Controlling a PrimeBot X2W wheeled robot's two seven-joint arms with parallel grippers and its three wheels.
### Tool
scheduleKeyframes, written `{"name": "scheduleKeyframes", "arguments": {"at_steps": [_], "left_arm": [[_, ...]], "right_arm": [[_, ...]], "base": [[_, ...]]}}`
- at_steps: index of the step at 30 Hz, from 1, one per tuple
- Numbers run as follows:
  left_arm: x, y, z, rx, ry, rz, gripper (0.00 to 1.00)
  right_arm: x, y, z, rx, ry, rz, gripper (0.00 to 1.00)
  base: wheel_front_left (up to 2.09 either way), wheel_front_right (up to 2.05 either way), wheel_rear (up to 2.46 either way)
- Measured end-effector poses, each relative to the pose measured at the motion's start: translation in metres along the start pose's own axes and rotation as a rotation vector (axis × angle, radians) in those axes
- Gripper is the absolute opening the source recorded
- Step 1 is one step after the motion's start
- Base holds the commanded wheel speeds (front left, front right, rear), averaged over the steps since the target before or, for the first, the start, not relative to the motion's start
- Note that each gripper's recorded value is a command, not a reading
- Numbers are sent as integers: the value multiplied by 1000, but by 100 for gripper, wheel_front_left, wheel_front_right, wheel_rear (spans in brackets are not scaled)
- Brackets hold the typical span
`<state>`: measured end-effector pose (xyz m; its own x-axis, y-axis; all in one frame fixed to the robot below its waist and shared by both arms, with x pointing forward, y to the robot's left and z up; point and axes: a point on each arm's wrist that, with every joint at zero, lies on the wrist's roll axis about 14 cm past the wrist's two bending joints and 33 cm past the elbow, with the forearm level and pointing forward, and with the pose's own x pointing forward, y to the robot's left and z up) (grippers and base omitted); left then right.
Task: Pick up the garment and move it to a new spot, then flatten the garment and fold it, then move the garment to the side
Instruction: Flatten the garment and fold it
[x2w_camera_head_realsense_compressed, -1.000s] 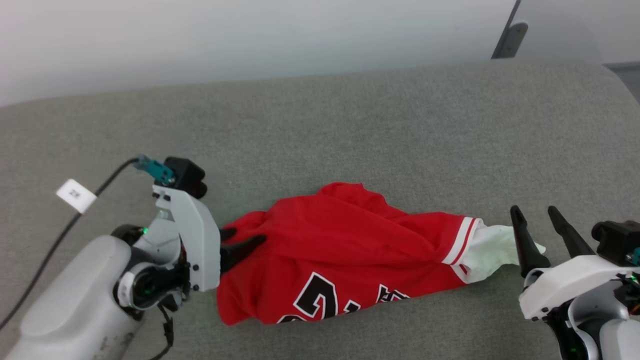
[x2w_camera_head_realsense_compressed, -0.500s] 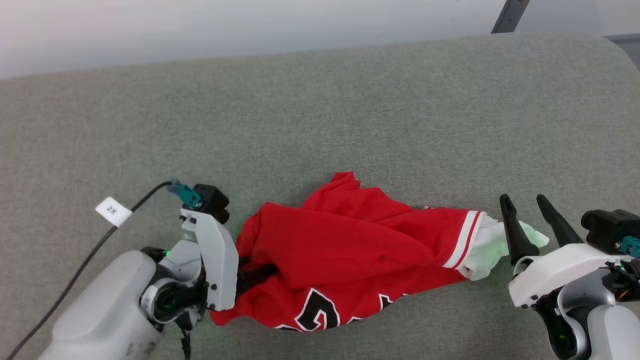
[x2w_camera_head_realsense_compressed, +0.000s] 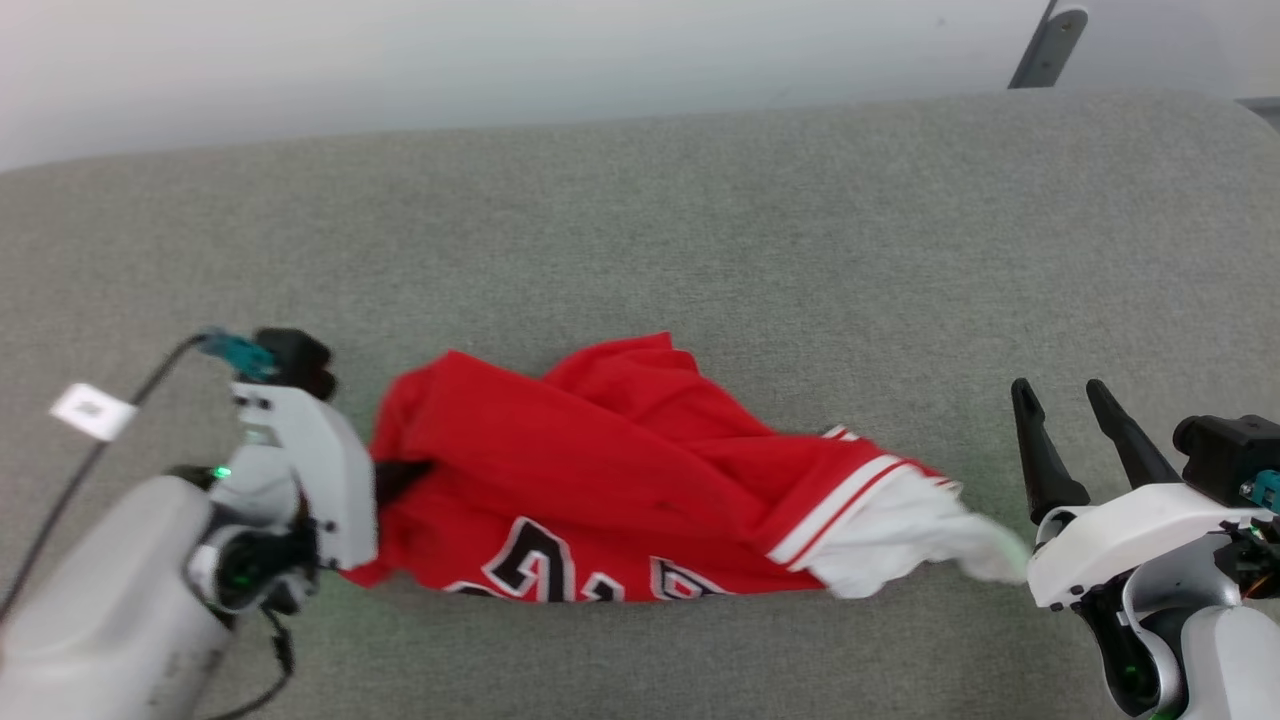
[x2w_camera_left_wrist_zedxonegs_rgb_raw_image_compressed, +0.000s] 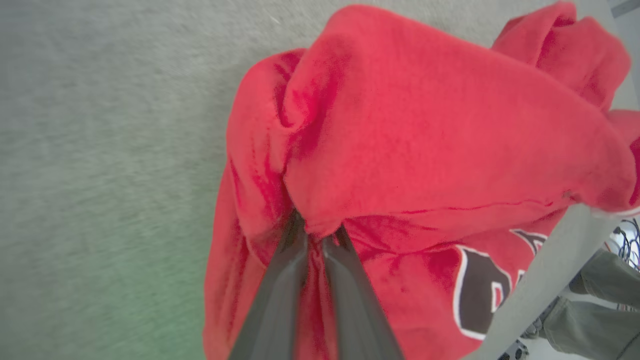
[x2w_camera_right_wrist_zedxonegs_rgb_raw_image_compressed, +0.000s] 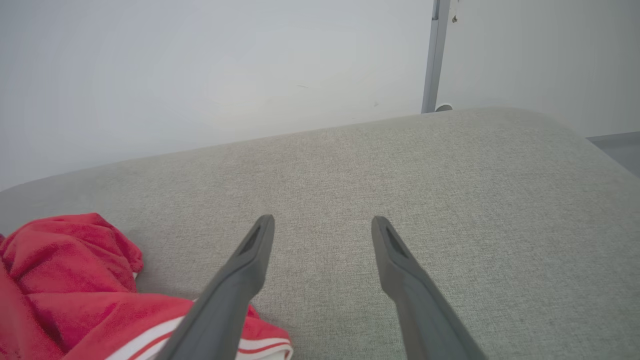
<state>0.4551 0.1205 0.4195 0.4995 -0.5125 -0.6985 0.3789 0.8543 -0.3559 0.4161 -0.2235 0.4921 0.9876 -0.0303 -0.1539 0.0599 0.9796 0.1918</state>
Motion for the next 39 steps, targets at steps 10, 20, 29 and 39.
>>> {"name": "scheduleKeyframes", "arguments": {"at_steps": [10, 20, 29, 39], "left_arm": [[-65, 73, 44, 10, -203, 234, 0], [-103, 91, 17, -38, -160, 309, 0], [-91, 36, -59, -91, 20, 170, 0], [-67, -1, -99, -49, 106, 95, 36]], "right_arm": [[-2, 9, 6, -21, -14, 30, 100], [-11, 16, 8, -26, -18, 51, 100], [-18, 16, 8, -20, -17, 55, 100], [-14, 21, 0, -12, 5, 67, 100]], "base": [[0, 0, 0], [0, 0, 0], [0, 0, 0], [0, 0, 0]]}}
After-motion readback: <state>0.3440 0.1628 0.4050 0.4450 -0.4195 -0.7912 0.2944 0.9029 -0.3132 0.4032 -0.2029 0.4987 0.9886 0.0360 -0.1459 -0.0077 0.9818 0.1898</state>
